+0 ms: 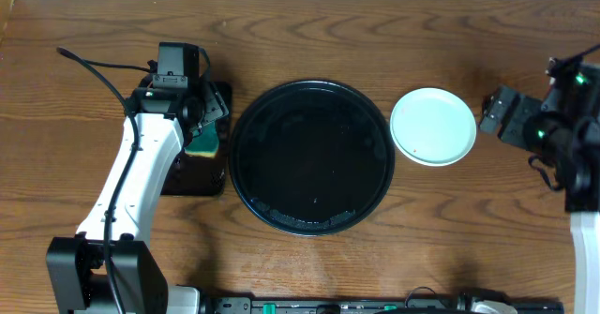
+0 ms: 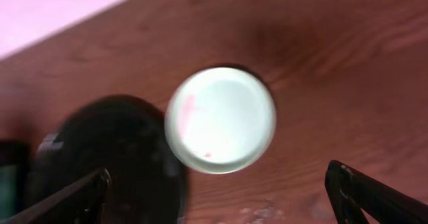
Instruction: Clean dirty plates on tray and stack at the side
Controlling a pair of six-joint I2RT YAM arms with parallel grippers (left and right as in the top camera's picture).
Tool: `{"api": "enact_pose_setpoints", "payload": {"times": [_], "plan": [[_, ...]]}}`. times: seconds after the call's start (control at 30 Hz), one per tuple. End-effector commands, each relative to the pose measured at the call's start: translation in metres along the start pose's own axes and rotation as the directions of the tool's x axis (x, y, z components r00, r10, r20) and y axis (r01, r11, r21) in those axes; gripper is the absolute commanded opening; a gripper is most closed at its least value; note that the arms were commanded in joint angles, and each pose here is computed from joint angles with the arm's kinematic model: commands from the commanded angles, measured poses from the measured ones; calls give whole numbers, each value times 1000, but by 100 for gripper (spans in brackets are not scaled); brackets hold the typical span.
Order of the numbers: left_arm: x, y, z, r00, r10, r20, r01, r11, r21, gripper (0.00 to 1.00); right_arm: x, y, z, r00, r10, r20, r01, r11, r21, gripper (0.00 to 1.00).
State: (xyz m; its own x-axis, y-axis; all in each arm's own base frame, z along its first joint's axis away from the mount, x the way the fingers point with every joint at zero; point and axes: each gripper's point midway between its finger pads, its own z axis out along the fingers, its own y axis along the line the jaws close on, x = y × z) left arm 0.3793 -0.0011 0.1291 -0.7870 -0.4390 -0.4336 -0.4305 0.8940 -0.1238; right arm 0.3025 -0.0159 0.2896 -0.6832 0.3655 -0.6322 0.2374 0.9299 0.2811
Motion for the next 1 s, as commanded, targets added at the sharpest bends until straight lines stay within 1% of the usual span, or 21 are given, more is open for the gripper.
{"api": "enact_pose_setpoints", "payload": {"times": [0.0, 0.07, 0.23, 0.37, 0.43, 0.5, 0.57, 0.63, 0.67, 0.77, 0.97], "plan": [[1, 3, 2, 1000, -6, -5, 6, 1000, -10, 77, 6, 35, -23, 999, 44, -6, -44, 981, -189, 99], [1, 3, 2, 1000, -6, -5, 6, 1000, -10, 77, 6, 36, -30, 999, 32, 15, -28, 981, -194, 99], [1, 3, 2, 1000, -6, -5, 6, 1000, -10, 77, 26, 25, -38, 992, -127, -13, 124, 981, -148, 99], [1, 3, 2, 1000, -6, -5, 6, 1000, -10, 77, 24, 20, -38, 986, -164, 6, 163, 980, -110, 99], [1, 3, 2, 1000, -6, -5, 6, 1000, -10, 77, 14, 21, -39, 982, -175, 66, 181, 978, -102, 99], [1, 3, 2, 1000, -6, -5, 6, 1000, -10, 77, 2, 25, -39, 969, -191, 156, 209, 972, -111, 99], [1, 3, 2, 1000, -6, -5, 6, 1000, -10, 77, -6, 30, -40, 941, -211, 264, 250, 961, -121, 99], [1, 3, 2, 1000, -6, -5, 6, 1000, -10, 77, -4, 33, -39, 898, -247, 363, 309, 943, -124, 99], [1, 3, 2, 1000, -6, -5, 6, 1000, -10, 77, 2, 34, -38, 871, -258, 418, 337, 933, -126, 99], [1, 3, 2, 1000, -6, -5, 6, 1000, -10, 77, 23, 31, -31, 812, -256, 524, 372, 920, -127, 99], [1, 3, 2, 1000, -6, -5, 6, 1000, -10, 77, 80, 14, 1, 700, -226, 678, 415, 901, -128, 99]]}}
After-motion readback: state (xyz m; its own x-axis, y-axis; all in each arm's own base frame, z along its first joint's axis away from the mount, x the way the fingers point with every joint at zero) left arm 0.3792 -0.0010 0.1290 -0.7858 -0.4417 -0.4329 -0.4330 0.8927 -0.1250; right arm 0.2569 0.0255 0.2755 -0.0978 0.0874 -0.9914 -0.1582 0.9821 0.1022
